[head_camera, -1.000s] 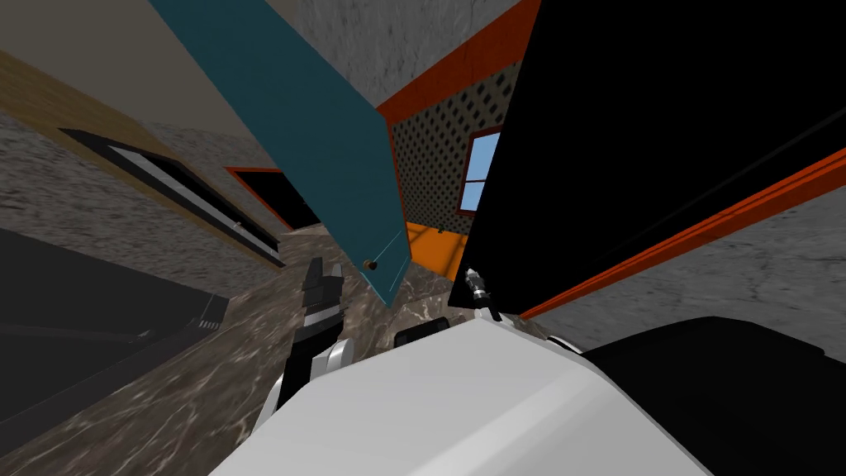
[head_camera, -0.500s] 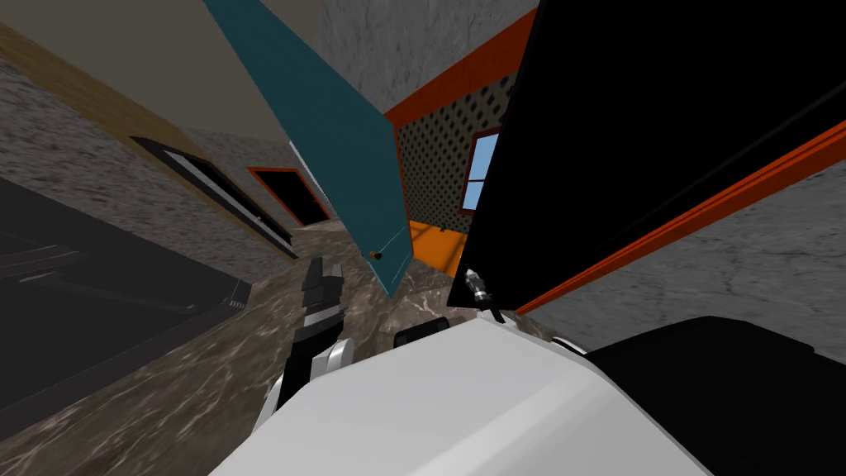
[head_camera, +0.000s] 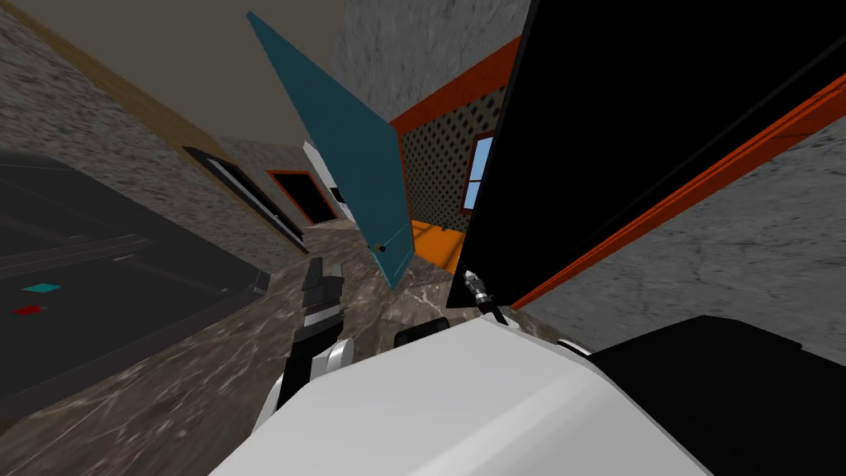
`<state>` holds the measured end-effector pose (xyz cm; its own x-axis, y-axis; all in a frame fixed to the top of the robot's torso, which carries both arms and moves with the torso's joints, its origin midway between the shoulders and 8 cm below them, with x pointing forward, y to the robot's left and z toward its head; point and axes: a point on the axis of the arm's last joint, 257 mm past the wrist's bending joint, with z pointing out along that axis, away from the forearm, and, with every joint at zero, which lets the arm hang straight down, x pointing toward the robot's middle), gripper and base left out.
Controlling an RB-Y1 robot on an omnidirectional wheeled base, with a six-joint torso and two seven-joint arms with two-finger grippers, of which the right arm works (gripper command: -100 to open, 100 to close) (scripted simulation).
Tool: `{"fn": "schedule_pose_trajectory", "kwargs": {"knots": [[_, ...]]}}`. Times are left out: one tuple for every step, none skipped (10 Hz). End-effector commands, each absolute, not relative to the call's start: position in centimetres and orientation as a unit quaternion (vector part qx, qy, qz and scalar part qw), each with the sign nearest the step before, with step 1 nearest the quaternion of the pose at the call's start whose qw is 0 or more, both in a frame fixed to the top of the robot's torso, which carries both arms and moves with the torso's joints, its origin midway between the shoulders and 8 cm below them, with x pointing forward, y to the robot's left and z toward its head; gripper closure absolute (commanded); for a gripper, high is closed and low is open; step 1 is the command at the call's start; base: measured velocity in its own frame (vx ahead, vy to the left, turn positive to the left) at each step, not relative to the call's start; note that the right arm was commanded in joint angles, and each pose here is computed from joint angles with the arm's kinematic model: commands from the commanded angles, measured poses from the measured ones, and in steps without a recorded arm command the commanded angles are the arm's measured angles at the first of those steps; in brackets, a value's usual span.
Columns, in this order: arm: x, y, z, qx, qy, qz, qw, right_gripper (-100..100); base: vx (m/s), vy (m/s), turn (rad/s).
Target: Pull the door open
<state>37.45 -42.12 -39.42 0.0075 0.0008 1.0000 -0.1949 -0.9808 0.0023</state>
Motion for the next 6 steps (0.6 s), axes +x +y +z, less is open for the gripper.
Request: {"fn": "schedule_pose_trajectory", "kwargs": {"knots": [[36.9,-42.0,-39.4,0.706,-0.061,0.703,0.063,100,-0.163,0.005,0.126],[36.8,-41.9,-39.3,0.706,-0.058,0.703,0.061,100,-0.228,-0.028,0.109],[36.3,-41.8,-39.3,0.706,-0.051,0.705,0.054,100,-0.244,-0.055,0.115],[35.9,-41.7,-39.3,0.706,-0.046,0.705,0.049,100,-0.221,-0.045,0.127],[35.6,-41.6,-39.2,0.706,-0.041,0.706,0.043,100,-0.206,-0.032,0.101],[35.2,-41.5,-39.2,0.706,-0.037,0.706,0.038,100,-0.196,-0.036,0.094]]}}
